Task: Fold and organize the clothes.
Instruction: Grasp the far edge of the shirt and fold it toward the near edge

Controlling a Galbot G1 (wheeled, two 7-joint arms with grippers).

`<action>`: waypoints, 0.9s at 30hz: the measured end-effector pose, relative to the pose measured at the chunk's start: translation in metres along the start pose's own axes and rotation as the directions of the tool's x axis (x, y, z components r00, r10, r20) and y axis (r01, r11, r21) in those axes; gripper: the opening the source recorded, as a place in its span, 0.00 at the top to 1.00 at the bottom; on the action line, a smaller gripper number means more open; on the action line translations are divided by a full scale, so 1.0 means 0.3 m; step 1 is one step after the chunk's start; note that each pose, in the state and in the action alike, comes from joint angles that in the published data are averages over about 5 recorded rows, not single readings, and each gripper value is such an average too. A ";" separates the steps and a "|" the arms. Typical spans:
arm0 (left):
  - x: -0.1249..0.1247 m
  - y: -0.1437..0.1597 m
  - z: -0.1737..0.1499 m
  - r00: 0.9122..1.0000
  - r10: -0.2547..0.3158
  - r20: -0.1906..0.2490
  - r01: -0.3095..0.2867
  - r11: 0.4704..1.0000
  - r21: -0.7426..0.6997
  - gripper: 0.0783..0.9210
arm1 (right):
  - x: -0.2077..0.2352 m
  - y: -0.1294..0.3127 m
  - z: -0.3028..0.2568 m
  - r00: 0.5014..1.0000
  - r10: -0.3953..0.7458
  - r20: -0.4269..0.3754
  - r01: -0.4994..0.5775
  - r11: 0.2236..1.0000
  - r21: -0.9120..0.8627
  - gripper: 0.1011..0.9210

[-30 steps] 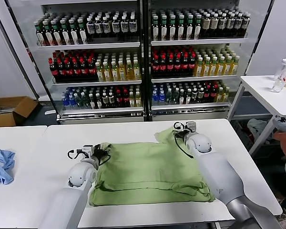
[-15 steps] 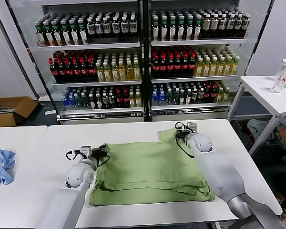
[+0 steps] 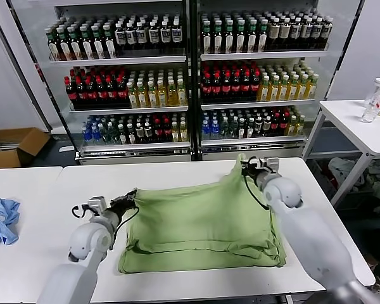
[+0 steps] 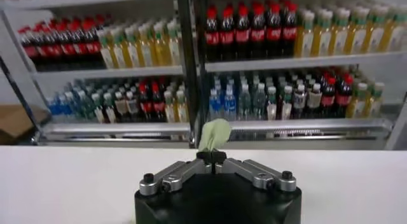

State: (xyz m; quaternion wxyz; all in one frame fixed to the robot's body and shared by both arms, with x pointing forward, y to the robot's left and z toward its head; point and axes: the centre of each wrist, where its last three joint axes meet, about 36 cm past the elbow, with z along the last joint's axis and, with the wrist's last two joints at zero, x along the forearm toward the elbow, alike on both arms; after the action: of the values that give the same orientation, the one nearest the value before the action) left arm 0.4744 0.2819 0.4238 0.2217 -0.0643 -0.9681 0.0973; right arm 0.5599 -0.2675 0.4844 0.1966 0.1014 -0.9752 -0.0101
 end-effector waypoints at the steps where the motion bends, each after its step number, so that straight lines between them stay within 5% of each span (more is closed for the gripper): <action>1: 0.022 -0.004 0.001 1.000 0.007 0.005 -0.007 1.000 0.002 0.99 | 0.034 0.000 0.013 1.000 -0.001 0.004 0.001 1.000 0.001 0.99; 6: 0.127 -0.029 0.038 0.999 0.038 0.007 -0.038 0.999 -0.001 0.99 | 0.199 0.010 0.097 1.000 0.000 0.011 0.000 1.000 -0.006 0.99; 17: 0.251 -0.036 0.159 0.998 0.021 -0.062 -0.027 0.995 -0.099 0.98 | 0.429 0.052 0.296 0.997 0.045 -0.063 -0.045 0.999 -0.009 0.99; 27: 0.311 -0.086 0.223 0.998 -0.033 -0.054 0.023 0.985 -0.171 0.69 | 0.543 0.100 0.383 0.993 0.060 -0.098 -0.059 0.998 0.014 0.67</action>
State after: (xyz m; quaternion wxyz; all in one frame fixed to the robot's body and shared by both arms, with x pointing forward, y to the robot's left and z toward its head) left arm 0.3595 0.2617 0.4093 0.2442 -0.0721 -0.9670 0.0091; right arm 0.3628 -0.2733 0.4423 0.2442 0.0738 -0.9669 0.0061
